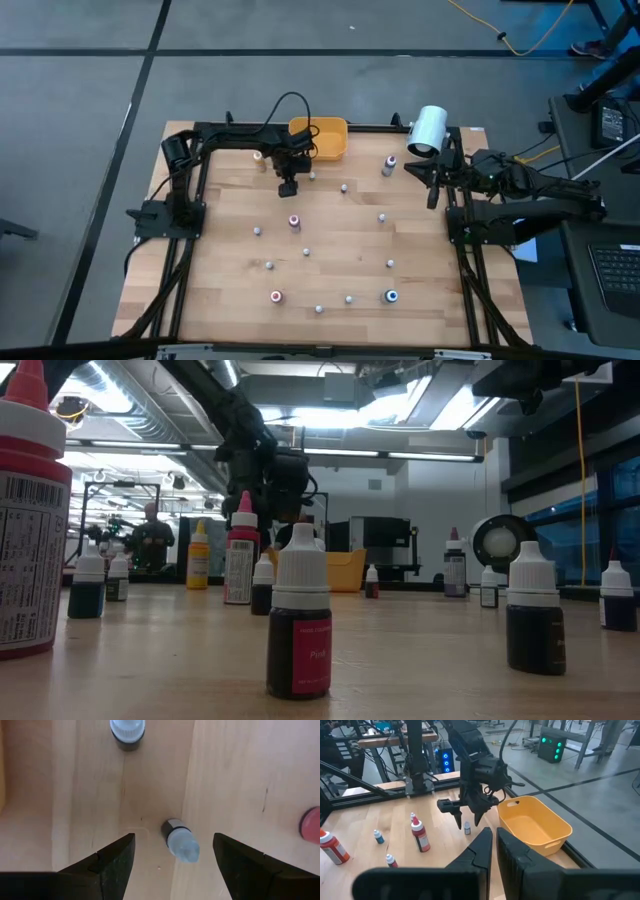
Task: Pick & Place food coloring
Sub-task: Put the top small blue food coloring bottle into the bin
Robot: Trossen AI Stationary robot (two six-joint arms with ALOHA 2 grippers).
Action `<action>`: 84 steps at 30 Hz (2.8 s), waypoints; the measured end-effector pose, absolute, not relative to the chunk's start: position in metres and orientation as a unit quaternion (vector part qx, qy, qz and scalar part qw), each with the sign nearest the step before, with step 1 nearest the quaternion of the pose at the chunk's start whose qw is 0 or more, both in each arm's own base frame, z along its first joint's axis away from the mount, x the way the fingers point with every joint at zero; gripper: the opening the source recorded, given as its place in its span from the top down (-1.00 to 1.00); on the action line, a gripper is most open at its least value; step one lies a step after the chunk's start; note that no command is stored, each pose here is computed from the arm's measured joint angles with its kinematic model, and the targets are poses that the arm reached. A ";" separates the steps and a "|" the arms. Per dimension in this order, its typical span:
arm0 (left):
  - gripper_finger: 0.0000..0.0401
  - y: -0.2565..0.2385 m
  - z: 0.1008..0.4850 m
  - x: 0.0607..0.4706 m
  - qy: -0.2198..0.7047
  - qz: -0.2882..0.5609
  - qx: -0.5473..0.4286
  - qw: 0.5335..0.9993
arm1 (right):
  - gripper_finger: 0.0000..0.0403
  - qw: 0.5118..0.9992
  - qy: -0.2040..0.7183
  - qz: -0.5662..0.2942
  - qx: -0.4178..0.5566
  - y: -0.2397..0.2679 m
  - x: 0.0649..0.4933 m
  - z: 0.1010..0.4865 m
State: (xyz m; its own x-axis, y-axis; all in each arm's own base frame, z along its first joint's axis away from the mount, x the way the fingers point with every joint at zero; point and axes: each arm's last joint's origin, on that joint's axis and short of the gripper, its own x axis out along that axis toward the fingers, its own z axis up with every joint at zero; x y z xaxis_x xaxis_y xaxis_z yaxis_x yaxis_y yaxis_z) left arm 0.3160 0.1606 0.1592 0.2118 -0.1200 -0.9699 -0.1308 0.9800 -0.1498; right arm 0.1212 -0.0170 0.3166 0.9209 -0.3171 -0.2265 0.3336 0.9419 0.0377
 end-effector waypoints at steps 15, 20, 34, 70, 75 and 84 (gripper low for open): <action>0.32 0.161 0.155 0.318 0.628 0.019 -0.120 0.768 | 0.85 0.979 0.110 -0.166 0.036 -0.017 0.121 0.316; 0.57 0.161 0.157 0.316 0.632 0.026 -0.132 0.763 | 0.85 0.979 0.110 -0.166 0.036 -0.017 0.121 0.316; 0.63 0.149 0.269 0.298 0.565 0.044 -0.101 0.818 | 0.85 0.979 0.110 -0.166 0.038 -0.017 0.121 0.316; 0.59 0.244 0.371 0.305 0.478 0.141 -0.034 0.866 | 0.85 0.979 0.109 -0.166 0.040 -0.017 0.121 0.316; 0.59 0.264 0.346 0.311 0.501 0.142 -0.052 0.852 | 0.85 0.979 0.109 -0.166 0.039 -0.017 0.121 0.316; 0.59 0.287 0.299 0.328 0.538 0.130 -0.076 0.830 | 0.85 0.980 0.112 -0.165 0.026 -0.017 0.121 0.316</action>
State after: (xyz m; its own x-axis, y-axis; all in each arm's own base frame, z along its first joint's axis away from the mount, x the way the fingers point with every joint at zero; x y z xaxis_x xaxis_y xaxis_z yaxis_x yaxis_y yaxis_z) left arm 0.3276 0.2872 0.2988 0.3882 0.1333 -0.9119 -0.2977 0.9546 0.0128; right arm 0.1212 -0.0170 0.3165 0.9208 -0.3167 -0.2276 0.3284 0.9444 0.0141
